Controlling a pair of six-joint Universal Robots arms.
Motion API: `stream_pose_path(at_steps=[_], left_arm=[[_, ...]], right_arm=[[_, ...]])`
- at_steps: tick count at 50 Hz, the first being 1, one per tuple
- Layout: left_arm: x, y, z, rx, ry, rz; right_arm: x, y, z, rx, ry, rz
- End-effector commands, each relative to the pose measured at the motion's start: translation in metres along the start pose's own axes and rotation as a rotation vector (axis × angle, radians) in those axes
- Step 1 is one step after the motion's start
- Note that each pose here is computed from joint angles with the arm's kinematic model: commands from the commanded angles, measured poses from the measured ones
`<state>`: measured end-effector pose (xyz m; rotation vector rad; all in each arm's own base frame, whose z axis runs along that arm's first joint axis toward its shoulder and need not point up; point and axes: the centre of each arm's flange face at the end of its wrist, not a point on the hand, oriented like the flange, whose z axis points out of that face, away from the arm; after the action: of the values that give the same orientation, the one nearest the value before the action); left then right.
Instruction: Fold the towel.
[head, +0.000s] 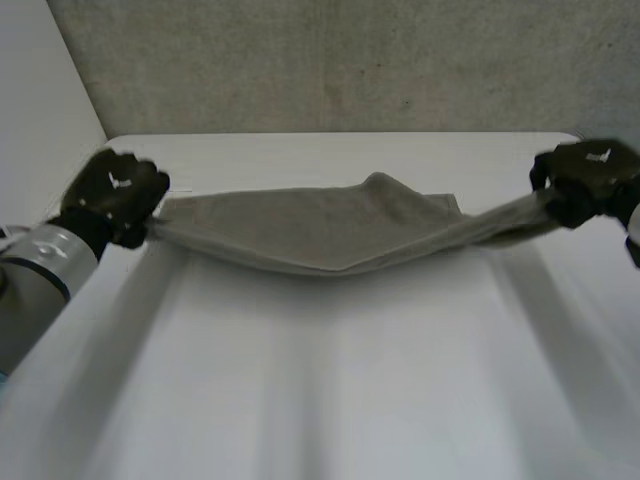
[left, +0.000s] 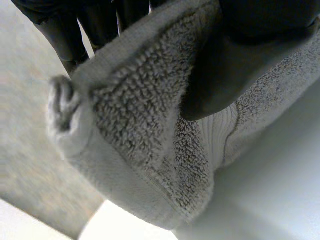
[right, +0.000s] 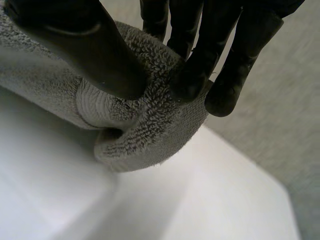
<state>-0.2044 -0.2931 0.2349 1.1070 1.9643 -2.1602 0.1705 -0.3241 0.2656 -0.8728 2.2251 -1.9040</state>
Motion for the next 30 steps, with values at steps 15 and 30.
stream_pose_path(at_steps=[15,30], left_arm=[[-0.064,-0.064,0.022,0.162,-0.014,-0.237],[-0.094,-0.062,0.145,0.312,-0.090,-0.238]], right_arm=[[0.016,-0.086,0.004,0.144,0.021,-0.088],[0.002,-0.115,0.116,0.438,0.260,-0.282]])
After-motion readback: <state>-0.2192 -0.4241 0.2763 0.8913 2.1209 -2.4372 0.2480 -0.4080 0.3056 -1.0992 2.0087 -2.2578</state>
